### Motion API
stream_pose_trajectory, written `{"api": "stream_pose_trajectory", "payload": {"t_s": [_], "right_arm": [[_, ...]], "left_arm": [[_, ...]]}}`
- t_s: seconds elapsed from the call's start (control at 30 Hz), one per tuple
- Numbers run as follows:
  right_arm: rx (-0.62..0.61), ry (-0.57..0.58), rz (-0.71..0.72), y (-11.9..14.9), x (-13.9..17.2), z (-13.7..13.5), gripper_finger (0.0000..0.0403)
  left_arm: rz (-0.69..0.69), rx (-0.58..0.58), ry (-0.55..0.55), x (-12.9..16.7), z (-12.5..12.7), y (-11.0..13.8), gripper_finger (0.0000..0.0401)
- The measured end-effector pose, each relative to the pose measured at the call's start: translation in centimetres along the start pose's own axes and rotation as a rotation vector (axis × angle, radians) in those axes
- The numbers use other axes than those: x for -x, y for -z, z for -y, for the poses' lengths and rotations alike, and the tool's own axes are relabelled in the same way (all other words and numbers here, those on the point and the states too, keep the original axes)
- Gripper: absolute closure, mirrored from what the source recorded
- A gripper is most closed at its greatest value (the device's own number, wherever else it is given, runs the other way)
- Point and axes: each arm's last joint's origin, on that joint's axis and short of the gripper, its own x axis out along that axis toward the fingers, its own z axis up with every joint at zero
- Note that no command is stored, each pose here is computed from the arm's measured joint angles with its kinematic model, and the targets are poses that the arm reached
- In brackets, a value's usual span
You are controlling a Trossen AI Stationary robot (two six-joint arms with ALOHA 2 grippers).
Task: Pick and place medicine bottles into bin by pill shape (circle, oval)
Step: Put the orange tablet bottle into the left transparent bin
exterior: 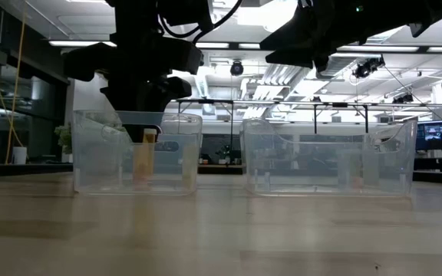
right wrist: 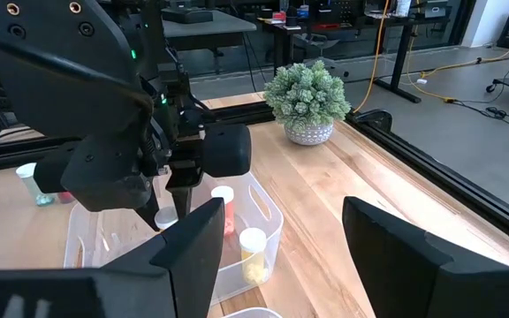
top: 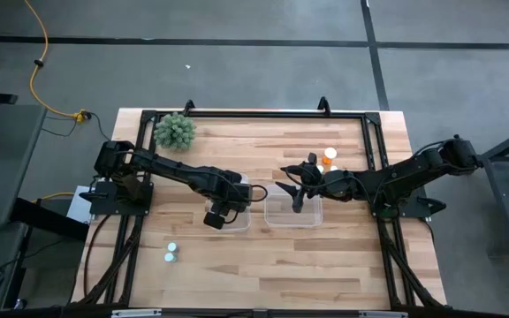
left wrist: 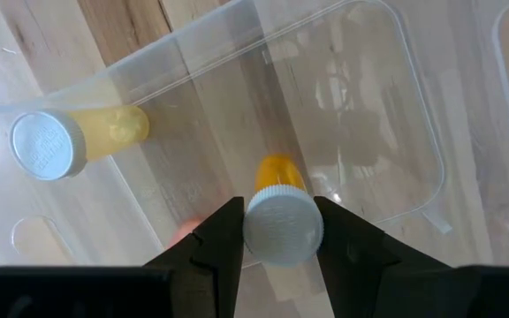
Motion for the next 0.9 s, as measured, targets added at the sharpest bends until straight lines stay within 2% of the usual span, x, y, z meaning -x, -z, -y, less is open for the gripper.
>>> {"api": "stream_pose_trajectory", "payload": {"t_s": [0.17,0.6,0.9], "right_arm": [[0.0,0.0,0.0,0.0,0.0,0.0,0.0179],[0.0,0.0,0.0,0.0,0.0,0.0,0.0179],[0.007,0.0,0.001,-0.01,0.0,0.0,0.0179]], "left_arm": [[0.0,0.0,0.0,0.0,0.0,0.0,0.0279],[-0.001,0.0,-0.001,0.0,0.0,0.01,0.0213],[0.007,0.006,-0.036,0.83,-0.24,0.29,0.0206]]}}
